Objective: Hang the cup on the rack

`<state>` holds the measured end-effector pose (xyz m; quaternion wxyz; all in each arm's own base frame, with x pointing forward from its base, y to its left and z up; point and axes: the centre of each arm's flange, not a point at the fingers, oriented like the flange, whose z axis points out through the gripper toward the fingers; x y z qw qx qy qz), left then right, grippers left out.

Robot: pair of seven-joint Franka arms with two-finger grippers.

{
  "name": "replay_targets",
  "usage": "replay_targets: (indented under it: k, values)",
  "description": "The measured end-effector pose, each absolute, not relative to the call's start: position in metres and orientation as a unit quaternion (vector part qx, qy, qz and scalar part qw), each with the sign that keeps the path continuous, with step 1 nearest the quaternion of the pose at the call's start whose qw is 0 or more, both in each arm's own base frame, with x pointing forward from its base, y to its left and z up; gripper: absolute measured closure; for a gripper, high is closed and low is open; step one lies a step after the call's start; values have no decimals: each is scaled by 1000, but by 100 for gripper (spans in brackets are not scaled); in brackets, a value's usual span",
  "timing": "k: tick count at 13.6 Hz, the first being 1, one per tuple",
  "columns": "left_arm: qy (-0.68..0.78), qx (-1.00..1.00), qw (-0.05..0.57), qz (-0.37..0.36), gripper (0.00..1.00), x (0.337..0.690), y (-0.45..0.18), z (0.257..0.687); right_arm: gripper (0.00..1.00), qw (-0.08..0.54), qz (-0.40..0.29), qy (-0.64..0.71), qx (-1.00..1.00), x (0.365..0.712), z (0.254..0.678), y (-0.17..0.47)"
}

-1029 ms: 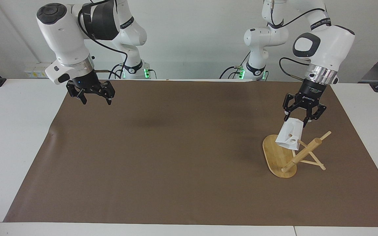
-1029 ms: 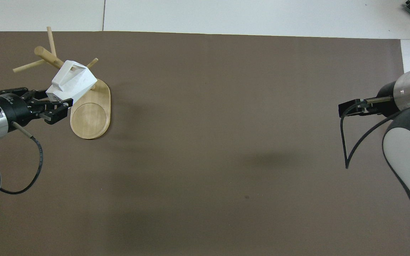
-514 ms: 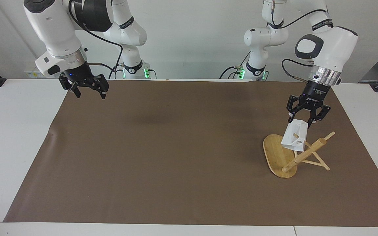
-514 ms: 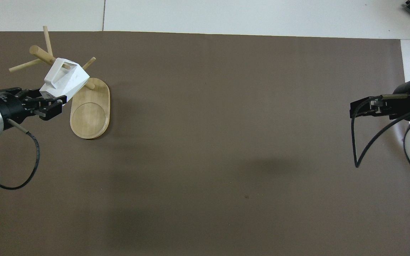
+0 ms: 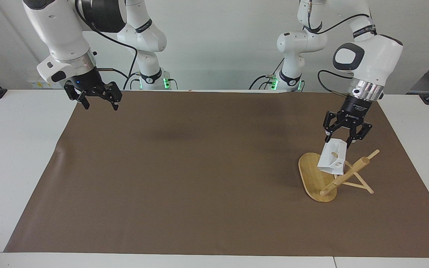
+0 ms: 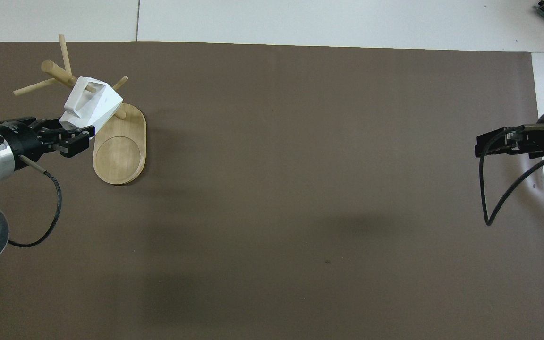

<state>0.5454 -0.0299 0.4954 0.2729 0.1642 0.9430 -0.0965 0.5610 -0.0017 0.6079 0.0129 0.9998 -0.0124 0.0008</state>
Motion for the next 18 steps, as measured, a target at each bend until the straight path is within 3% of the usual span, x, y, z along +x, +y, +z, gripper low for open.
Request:
replay_targets:
  k: [11, 14, 18]
  values:
    - [943, 162, 273, -97, 33, 545, -31, 495, 0, 13, -2, -8, 1000, 559, 611, -27]
    - [943, 160, 275, -96, 1, 546, -29, 496, 0, 13, -2, -14, 1000, 559, 612, -34]
    - [943, 161, 276, -96, 0, 546, -29, 497, 0, 13, -2, -22, 1000, 558, 611, -42]
